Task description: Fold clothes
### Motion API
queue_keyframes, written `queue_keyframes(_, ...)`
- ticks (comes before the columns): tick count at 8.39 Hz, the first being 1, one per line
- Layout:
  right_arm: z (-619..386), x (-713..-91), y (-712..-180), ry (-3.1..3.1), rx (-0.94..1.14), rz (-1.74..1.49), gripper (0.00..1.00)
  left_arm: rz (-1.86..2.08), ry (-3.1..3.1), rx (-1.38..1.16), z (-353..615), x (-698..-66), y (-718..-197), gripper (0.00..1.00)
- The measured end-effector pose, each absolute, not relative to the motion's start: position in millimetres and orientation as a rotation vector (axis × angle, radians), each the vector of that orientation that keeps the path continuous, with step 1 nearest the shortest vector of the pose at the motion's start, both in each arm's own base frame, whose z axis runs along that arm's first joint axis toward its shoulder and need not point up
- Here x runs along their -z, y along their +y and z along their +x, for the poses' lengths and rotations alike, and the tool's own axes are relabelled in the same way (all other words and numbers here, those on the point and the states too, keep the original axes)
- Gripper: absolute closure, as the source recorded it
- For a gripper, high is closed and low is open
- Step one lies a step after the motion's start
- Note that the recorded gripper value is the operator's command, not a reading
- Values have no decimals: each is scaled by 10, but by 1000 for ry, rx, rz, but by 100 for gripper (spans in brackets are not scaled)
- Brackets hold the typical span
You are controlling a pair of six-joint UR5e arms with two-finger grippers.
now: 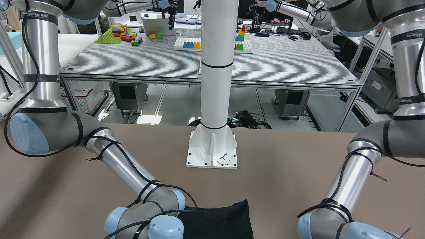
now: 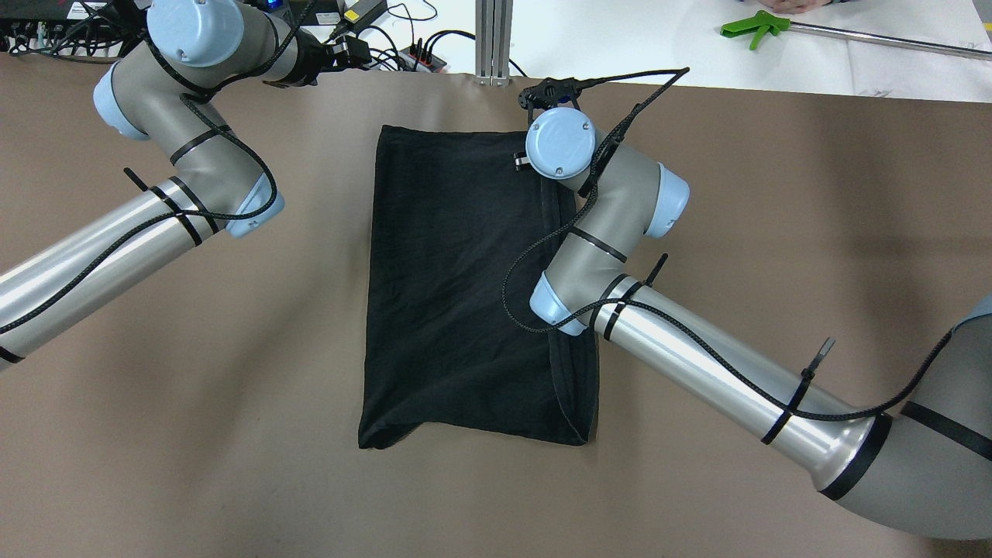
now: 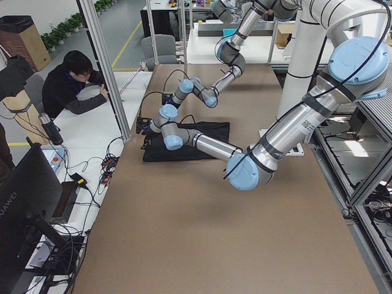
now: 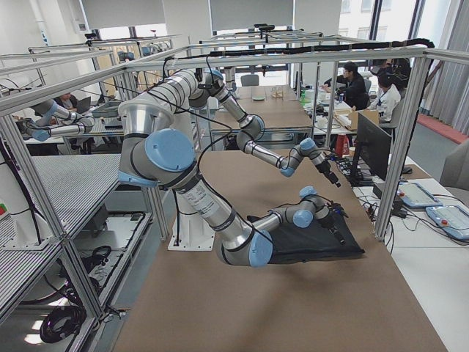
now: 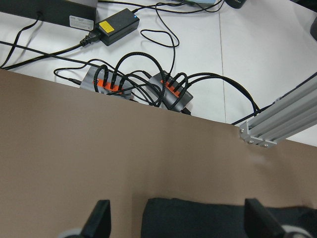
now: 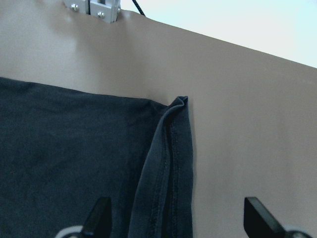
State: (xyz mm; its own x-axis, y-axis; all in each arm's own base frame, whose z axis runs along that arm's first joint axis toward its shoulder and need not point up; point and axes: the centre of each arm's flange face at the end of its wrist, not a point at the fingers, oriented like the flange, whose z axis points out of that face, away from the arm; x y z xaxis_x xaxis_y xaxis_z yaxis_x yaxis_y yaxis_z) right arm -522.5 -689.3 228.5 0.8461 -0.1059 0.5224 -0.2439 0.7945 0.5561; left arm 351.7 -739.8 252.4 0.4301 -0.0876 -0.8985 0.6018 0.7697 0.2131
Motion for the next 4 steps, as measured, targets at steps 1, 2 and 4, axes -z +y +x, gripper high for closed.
queue_keyframes(1,-5392,-2385,-6906,-558,-83,691,6,563,1045,459,3518,-2531,-7400,5)
queue_keyframes(2,-5499,-2488,-6911,-548,-86,711,6,563,1044,459,3520,-2542,-7403,5)
queue_keyframes(4,-5620,-2637,-6891,-522,-85,721,6,560,1041,458,3531,-2556,-7404,5)
